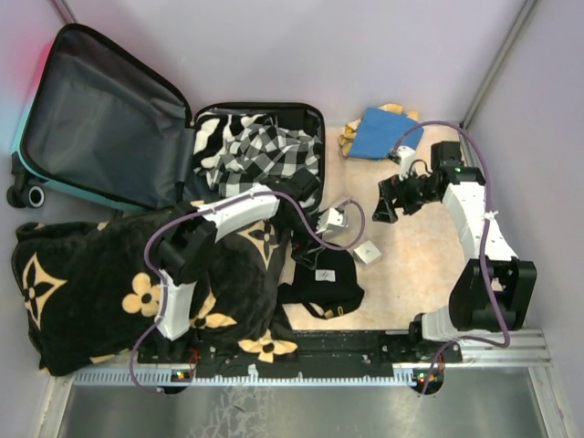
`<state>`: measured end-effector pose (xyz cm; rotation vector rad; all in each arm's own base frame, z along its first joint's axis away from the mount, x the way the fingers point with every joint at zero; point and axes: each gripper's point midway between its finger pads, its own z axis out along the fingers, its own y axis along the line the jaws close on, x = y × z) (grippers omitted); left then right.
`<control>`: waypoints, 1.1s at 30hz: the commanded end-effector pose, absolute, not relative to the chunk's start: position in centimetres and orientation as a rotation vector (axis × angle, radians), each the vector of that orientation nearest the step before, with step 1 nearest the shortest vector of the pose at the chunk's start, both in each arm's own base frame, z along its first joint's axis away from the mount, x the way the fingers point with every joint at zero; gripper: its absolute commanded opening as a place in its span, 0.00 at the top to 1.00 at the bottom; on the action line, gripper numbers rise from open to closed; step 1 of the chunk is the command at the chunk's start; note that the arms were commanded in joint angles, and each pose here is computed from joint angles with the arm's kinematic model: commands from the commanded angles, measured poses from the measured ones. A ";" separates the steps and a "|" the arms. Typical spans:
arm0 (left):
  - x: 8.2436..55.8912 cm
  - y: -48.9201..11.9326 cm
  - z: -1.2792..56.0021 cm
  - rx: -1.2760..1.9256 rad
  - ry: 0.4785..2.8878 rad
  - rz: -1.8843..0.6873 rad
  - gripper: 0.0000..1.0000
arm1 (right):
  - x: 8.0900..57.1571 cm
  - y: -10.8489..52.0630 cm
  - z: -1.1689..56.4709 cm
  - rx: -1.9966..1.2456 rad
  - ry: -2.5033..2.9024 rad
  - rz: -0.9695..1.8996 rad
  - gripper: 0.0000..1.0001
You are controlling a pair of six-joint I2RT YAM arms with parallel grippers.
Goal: Pack the luggage
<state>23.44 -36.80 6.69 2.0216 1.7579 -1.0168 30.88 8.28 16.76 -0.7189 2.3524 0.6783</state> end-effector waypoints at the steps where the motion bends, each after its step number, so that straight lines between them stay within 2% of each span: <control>1: 23.1 -37.2 10.6 1.979 1.586 -0.969 0.08 | 29.1 7.9 18.3 -0.814 2.255 0.645 0.09; 8: 18.1 -33.7 12.4 2.065 1.199 -0.954 0.00 | 28.9 8.0 17.2 -0.753 2.298 0.673 0.09; 15: 15.1 -33.8 10.3 2.048 1.159 -0.859 0.00 | 28.7 7.9 16.3 -0.707 2.338 0.682 0.09; 21: 15.6 -35.9 9.9 1.871 1.155 -0.737 0.02 | 28.5 7.8 15.7 -0.690 2.365 0.685 0.09; 23: 16.2 -36.1 9.4 1.838 1.174 -0.708 0.08 | 28.5 7.9 15.8 -0.685 2.367 0.689 0.09; 25: 16.9 -36.3 9.3 1.820 1.185 -0.668 0.19 | 28.7 7.9 15.9 -0.680 2.368 0.693 0.09; 28: 17.6 -36.3 10.0 1.811 1.197 -0.629 0.44 | 28.9 7.8 16.2 -0.674 2.367 0.686 0.09; 30: 17.5 -36.2 10.8 1.819 1.185 -0.636 0.68 | 29.0 7.8 16.2 -0.670 2.365 0.682 0.09; 32: 16.9 -36.0 11.7 1.828 1.160 -0.653 0.87 | 29.1 7.8 16.2 -0.663 2.363 0.682 0.10; 33: 16.8 -35.9 12.3 1.822 1.147 -0.660 0.93 | 29.1 7.8 16.2 -0.657 2.364 0.682 0.10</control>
